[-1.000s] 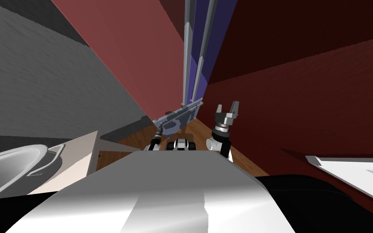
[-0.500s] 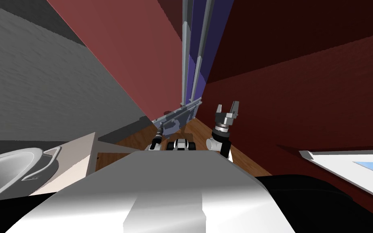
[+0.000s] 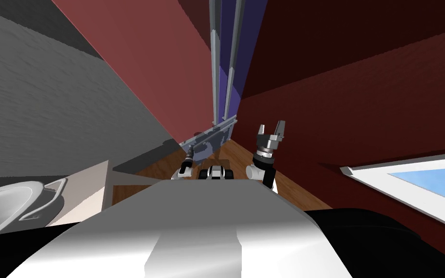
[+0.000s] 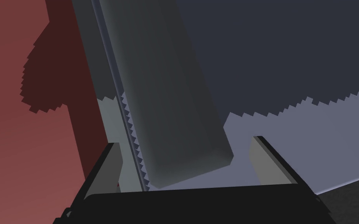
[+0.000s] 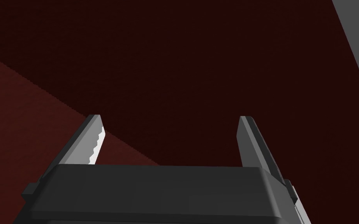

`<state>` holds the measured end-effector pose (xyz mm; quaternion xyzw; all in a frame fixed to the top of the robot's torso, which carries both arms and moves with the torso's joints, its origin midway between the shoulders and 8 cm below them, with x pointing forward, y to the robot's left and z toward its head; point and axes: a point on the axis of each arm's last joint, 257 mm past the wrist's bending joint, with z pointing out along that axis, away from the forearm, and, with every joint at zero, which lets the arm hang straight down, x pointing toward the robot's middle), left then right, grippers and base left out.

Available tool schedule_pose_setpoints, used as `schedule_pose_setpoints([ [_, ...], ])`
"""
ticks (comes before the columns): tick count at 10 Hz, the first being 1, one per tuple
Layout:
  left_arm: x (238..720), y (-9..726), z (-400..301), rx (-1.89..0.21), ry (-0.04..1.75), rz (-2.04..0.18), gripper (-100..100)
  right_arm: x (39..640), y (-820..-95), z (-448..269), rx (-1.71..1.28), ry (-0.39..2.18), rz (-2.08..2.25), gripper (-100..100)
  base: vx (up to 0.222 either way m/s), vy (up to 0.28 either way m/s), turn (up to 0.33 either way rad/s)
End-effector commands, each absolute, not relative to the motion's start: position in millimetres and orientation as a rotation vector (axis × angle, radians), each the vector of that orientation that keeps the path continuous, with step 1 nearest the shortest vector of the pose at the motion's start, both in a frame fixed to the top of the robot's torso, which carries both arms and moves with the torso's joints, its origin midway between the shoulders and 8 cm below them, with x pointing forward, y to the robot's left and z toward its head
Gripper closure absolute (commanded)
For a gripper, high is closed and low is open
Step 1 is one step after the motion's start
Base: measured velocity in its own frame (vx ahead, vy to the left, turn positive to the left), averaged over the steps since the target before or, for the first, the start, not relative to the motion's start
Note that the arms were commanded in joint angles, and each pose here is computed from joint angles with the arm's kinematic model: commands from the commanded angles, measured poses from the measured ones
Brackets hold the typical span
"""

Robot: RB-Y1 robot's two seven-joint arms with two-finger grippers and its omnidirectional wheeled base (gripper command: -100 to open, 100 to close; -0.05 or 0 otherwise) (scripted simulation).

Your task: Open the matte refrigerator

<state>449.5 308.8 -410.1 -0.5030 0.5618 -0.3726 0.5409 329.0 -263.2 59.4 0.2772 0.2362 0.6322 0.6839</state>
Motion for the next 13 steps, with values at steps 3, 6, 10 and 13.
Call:
schedule_pose_setpoints([
  [3, 443, 304, -410, -1.186, 1.345, -0.893, 100, 329, -263, 59, 0.622, 0.53, 1.417, 0, 0.023, -0.001, 0.085],
  [6, 428, 292, -410, -1.168, 1.366, -0.913, 100, 329, -263, 59, 0.621, 0.53, 1.417, 0, 0.061, -0.008, 0.096],
  [10, 409, 274, -409, -1.148, 1.392, -0.945, 100, 329, -263, 59, 0.621, 0.53, 1.417, 0, 0.048, -0.008, 0.096],
  [13, 416, 269, -405, -1.141, 1.389, -0.952, 100, 329, -263, 59, 0.621, 0.529, 1.417, 0, -0.06, -0.059, 0.013],
])
